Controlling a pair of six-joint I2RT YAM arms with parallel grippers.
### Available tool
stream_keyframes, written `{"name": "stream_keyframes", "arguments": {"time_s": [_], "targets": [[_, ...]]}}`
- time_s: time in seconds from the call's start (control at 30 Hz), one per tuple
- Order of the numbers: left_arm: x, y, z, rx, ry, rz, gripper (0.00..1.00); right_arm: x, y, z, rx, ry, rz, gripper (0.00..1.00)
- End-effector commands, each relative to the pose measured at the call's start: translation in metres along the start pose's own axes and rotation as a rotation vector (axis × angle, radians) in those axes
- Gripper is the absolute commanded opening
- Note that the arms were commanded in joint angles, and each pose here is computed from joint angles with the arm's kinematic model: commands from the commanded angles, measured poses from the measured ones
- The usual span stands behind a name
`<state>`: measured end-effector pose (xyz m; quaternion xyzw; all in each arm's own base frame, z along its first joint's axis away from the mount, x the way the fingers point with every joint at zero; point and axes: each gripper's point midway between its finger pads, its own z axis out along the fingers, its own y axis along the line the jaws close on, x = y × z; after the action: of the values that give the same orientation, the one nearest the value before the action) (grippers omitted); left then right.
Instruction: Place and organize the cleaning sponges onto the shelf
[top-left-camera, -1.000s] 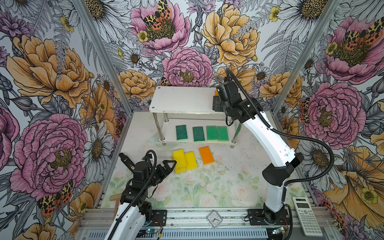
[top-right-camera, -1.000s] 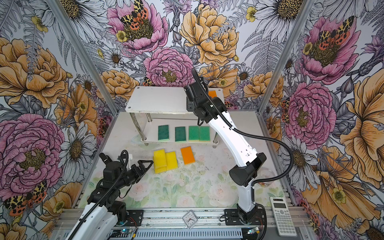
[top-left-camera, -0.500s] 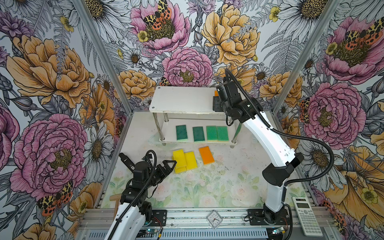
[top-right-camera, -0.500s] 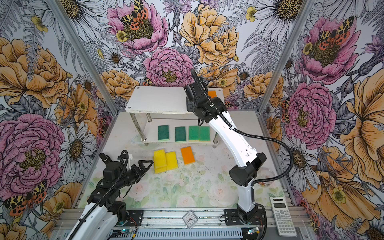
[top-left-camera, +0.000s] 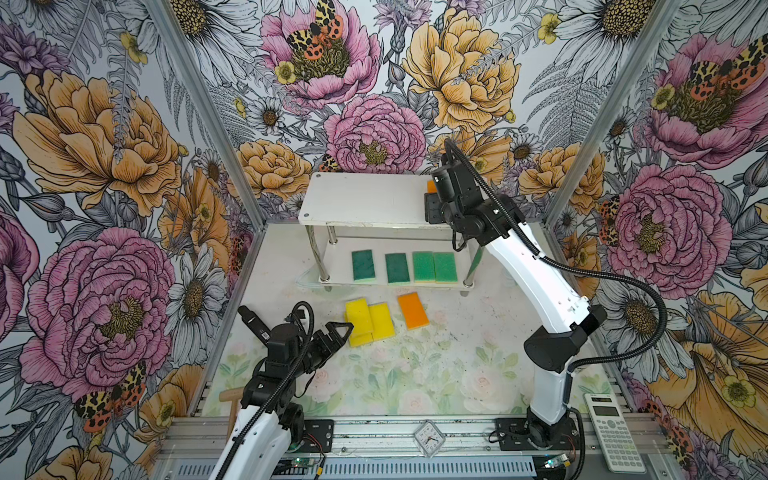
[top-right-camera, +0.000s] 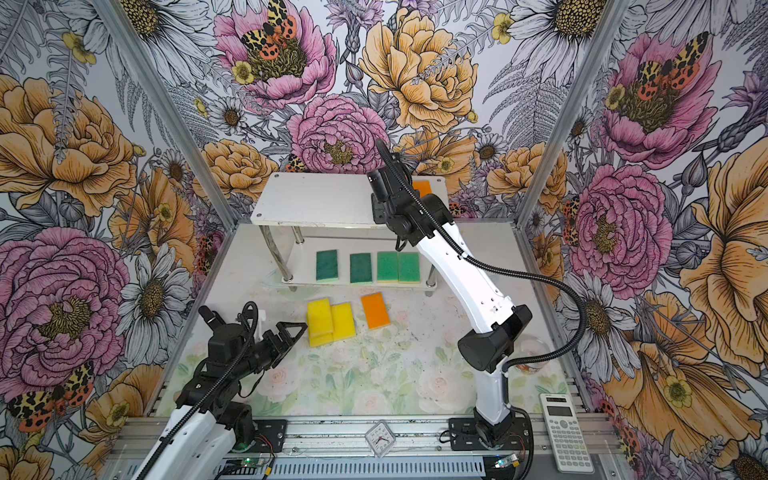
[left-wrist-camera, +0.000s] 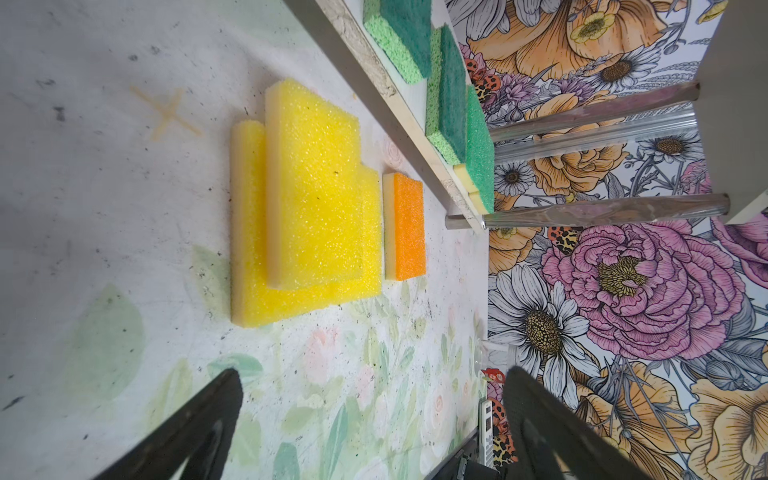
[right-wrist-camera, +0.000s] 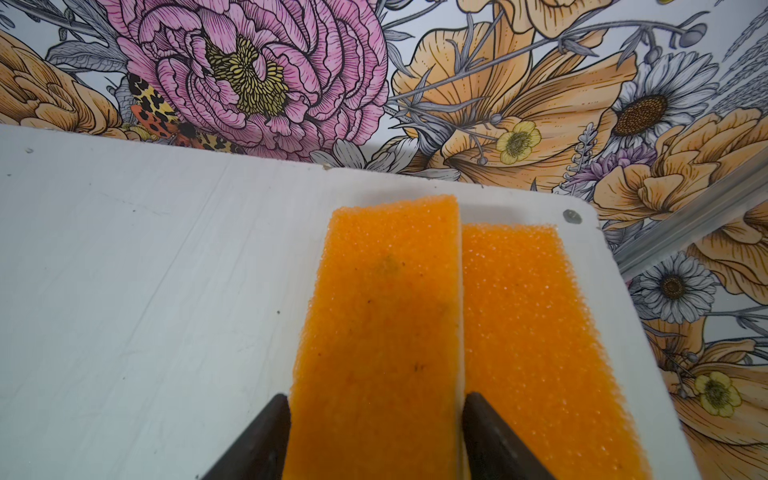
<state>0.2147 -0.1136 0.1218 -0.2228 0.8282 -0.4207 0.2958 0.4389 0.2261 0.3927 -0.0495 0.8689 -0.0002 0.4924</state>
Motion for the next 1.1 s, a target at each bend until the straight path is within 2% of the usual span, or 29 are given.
{"name": "stream_keyframes", "arguments": {"time_s": [0.0,0.53,1.07], "targets": [[0.0,0.003,0.0,-0.001,-0.003,-0.013,0.99,0.004,0.011,0.011,-0.016,0.006,-0.035,0.67],[0.0,0.003,0.0,-0.001,-0.003,-0.012,0.99,0.008,0.019,0.016,-0.049,0.004,-0.071,0.67],[0.0,0.004,0.0,-0.002,-0.004,-0.016,0.99,-0.003,0.01,-0.004,-0.072,-0.102,-0.018,0.62]]}}
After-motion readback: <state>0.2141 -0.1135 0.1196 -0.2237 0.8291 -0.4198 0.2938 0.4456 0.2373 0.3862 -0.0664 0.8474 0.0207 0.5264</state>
